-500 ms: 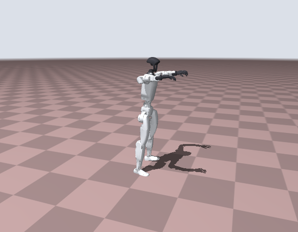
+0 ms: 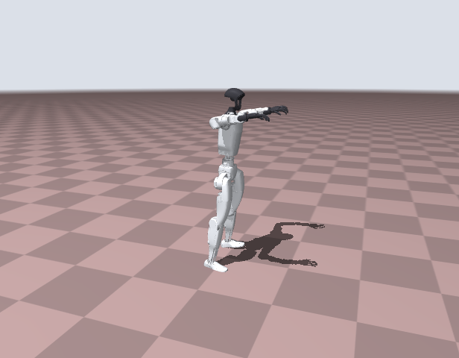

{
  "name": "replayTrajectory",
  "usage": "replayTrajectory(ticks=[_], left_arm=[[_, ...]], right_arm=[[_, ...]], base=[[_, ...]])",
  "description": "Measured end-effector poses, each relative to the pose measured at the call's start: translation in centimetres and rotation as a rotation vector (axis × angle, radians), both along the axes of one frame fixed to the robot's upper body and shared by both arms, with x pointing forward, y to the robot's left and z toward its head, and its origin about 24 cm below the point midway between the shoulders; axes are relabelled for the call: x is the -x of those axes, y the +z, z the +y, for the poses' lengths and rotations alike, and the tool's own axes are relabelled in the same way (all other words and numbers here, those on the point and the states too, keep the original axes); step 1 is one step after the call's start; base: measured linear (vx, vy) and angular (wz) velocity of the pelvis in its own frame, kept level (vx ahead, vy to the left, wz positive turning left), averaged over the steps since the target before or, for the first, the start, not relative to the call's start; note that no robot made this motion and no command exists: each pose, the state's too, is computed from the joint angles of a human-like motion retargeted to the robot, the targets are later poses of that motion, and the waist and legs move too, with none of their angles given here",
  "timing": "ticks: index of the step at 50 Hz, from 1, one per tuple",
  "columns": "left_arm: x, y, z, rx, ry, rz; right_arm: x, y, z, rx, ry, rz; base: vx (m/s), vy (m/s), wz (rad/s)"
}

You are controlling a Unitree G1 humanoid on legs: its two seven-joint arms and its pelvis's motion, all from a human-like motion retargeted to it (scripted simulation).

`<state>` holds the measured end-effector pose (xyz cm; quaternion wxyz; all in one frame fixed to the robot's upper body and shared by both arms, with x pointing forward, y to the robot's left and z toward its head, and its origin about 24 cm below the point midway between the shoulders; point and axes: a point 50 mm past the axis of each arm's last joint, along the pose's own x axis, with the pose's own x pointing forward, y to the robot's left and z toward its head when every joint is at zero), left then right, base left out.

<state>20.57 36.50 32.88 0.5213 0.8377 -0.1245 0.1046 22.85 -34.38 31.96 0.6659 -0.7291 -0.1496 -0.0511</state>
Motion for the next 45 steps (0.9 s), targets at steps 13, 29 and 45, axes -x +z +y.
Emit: replayTrajectory(ticks=[13, 29, 45], left_arm=[[0.02, 0.15, -0.28, -0.002, -0.013, 0.002], [-0.12, -0.34, -0.57, 0.010, -0.025, 0.037], [0.03, -0.64, -0.61, 0.034, -0.039, 0.020]], right_arm=[[0.04, 0.10, 0.06, 0.000, 0.004, -0.003], [-0.03, -0.33, 0.13, -0.020, 0.012, 0.001], [-0.13, -0.73, 0.43, -0.069, 0.046, -0.018]], base=[[0.00, 0.00, 0.00], [0.00, 0.00, 0.00], [0.00, 0.00, 0.00]])
